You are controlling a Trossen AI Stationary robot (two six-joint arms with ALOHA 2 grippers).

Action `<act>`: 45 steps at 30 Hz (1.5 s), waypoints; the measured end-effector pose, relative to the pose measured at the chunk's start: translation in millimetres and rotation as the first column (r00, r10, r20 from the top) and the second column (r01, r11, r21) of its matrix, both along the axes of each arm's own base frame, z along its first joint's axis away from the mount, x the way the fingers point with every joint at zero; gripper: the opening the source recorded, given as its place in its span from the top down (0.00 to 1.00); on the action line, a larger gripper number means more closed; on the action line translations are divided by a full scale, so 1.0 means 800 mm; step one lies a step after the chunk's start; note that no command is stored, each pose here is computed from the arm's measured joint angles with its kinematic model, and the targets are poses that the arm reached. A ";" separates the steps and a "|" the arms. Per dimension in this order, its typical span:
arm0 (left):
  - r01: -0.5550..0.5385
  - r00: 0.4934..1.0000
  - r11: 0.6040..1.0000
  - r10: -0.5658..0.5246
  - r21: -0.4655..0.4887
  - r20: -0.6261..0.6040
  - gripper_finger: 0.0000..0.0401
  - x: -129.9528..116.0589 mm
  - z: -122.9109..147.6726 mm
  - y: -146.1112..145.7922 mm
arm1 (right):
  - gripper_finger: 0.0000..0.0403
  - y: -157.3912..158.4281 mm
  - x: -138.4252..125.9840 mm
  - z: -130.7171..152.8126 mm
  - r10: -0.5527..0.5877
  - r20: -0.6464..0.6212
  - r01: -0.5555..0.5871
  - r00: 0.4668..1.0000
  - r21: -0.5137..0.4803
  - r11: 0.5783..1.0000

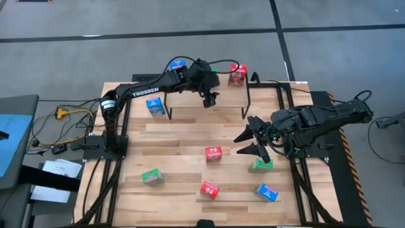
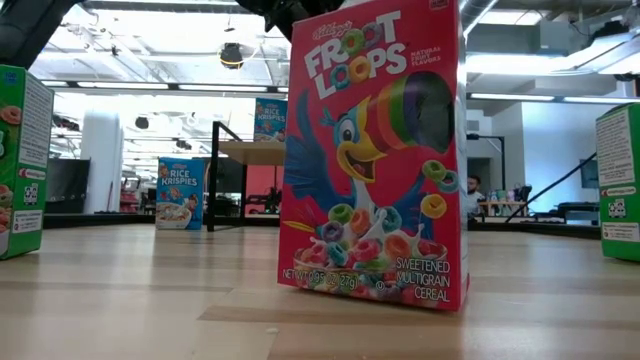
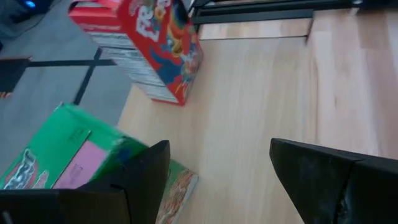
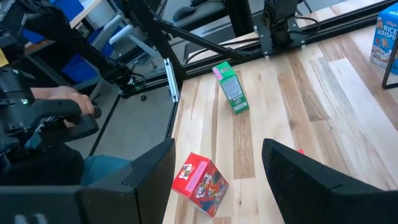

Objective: Stack cereal on shelf
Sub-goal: Put the top green cereal box on the shelf, then put the top red cereal box on the shelf aligned with the other red cereal box

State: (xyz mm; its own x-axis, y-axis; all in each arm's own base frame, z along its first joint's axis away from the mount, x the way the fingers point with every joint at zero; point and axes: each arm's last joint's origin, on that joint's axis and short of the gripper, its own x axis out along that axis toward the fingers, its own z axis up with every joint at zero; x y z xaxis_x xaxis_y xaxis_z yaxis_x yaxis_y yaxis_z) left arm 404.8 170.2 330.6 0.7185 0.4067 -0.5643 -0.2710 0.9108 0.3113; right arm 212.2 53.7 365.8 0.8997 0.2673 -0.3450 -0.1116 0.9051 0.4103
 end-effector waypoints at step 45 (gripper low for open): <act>0.089 0.994 0.996 -0.089 0.001 0.059 0.33 -0.068 0.097 -0.087 | 0.34 0.000 0.000 0.000 -0.001 0.001 0.001 1.000 0.000 1.000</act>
